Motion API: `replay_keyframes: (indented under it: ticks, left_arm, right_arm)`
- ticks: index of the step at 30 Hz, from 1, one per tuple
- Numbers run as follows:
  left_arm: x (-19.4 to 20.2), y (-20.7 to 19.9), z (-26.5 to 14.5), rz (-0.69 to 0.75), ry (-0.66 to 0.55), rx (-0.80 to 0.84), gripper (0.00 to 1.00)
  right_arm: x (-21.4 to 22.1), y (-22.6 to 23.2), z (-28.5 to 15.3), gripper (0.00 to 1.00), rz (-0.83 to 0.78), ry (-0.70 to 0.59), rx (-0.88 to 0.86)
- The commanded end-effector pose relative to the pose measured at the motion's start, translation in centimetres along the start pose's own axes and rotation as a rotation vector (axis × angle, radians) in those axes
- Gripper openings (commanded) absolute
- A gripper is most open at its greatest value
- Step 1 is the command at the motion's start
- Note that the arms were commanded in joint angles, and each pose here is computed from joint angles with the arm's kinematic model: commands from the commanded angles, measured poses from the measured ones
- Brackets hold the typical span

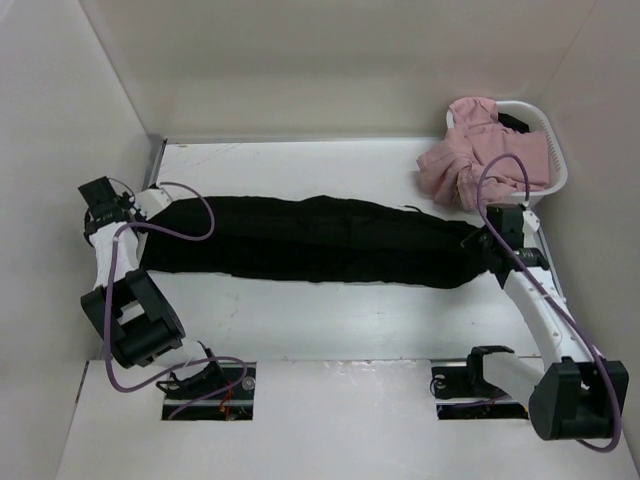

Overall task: Fold and stack the trousers
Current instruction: Fold the trousers

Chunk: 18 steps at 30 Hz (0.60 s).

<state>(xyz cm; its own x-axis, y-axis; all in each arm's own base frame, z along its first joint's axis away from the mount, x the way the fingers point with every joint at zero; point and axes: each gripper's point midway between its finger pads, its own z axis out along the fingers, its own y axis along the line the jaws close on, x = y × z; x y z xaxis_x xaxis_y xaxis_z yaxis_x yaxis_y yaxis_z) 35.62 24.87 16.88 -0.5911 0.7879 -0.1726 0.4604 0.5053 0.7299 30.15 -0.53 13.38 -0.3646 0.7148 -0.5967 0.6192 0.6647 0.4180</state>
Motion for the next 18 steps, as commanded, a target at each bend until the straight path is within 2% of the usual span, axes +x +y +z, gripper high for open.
replay_keyframes:
  ticks: [1,6,9,10,11,12,13,15,16,18]
  left_arm:
    - [2.1,-1.3,-0.1,-0.003,0.034,0.008,0.0]
    - [1.8,-0.4,0.1,0.009,0.023,-0.034,0.0]
    - [2.6,-2.2,0.5,0.013,0.044,0.003,0.0]
    - [3.1,-3.4,0.5,0.012,0.057,0.028,0.0]
    - [3.5,-4.9,0.6,0.014,0.068,0.064,0.0]
    - [3.9,-6.8,0.7,0.032,0.08,0.109,0.02]
    - [4.4,-8.9,0.8,0.061,0.093,0.164,0.07]
    - [4.7,-11.8,1.0,0.117,0.102,0.224,0.24]
    - [4.8,-12.2,1.1,0.123,0.102,0.226,0.35]
    - [4.7,-11.8,1.5,0.114,0.101,0.213,0.49]
  right_arm:
    - [0.1,-2.2,0.2,0.0,0.052,-0.011,0.056]
    - [0.2,-2.4,-0.4,0.0,0.025,0.006,0.06]
    - [2.2,-4.3,-0.7,0.0,0.07,0.038,0.094]
    - [2.8,-4.9,-0.7,0.04,0.09,0.044,0.101]
    - [3.5,-5.5,-0.7,0.2,0.124,0.052,0.107]
    - [4.1,-6.0,-0.6,0.53,0.159,0.061,0.112]
    - [4.9,-6.3,-0.4,1.0,0.192,0.082,0.112]
    - [6.4,-6.5,0.1,1.0,0.257,0.131,0.115]
    - [6.7,-6.3,0.4,1.0,0.288,0.142,0.108]
    - [6.7,-5.5,1.1,1.0,0.351,0.144,0.091]
